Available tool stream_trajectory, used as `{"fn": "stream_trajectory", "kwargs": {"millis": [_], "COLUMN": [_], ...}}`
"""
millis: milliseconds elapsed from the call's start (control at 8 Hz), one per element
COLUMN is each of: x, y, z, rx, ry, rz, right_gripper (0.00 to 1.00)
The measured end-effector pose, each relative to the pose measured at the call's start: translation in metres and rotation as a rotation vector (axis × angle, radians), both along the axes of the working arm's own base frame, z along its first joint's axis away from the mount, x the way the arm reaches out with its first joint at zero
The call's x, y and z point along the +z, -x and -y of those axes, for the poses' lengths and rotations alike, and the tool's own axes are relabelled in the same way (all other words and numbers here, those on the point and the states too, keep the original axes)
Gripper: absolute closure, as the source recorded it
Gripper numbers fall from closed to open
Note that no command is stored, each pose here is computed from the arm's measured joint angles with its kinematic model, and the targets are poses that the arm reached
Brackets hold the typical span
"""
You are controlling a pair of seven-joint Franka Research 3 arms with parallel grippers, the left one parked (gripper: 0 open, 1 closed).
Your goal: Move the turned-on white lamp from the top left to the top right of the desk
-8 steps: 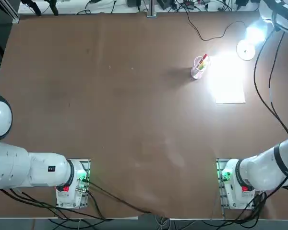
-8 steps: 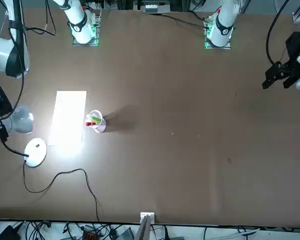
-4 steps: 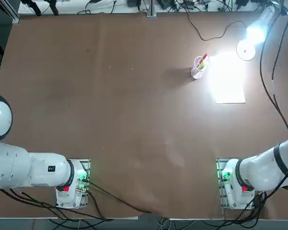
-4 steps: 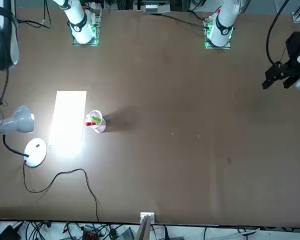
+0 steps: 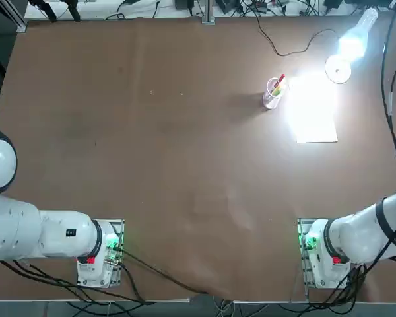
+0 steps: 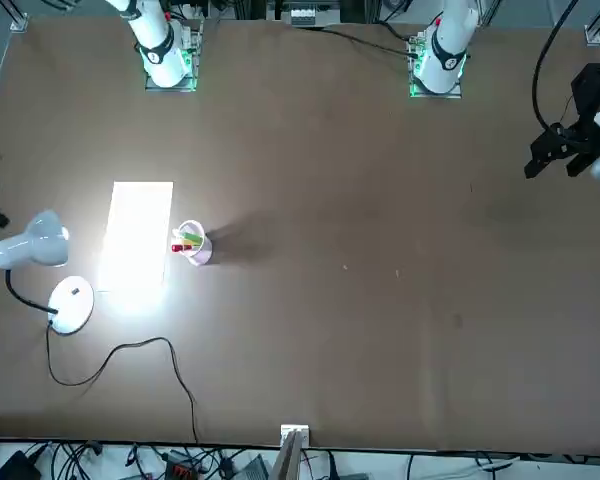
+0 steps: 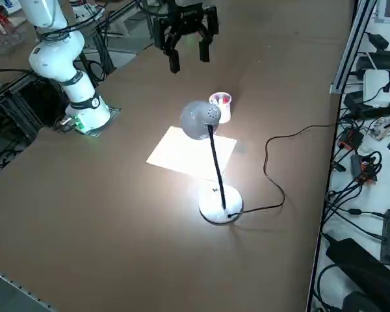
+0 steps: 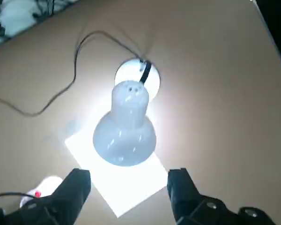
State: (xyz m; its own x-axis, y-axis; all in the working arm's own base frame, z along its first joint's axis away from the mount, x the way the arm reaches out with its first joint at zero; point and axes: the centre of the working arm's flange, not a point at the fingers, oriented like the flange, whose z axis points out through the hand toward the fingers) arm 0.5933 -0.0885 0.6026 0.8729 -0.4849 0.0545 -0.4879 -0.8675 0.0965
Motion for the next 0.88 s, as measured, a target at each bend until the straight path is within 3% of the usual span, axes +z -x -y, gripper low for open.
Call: {"fn": "stream_trajectory", "kwargs": {"millis": [250, 375, 625, 875], "x": [0.013, 0.021, 0.022, 0.013], "y": [0.021, 0.027, 0.031, 0.048], "z": [-0.007, -0.016, -0.047, -0.063], "rx": [0.198, 0.297, 0.478, 0.597], "ry": [-0.088, -0.111, -0.130, -0.136], "rz": [-0.097, -0.116, -0.134, -0.098], "right_gripper": [0.00, 0.00, 0.00, 0.00]}}
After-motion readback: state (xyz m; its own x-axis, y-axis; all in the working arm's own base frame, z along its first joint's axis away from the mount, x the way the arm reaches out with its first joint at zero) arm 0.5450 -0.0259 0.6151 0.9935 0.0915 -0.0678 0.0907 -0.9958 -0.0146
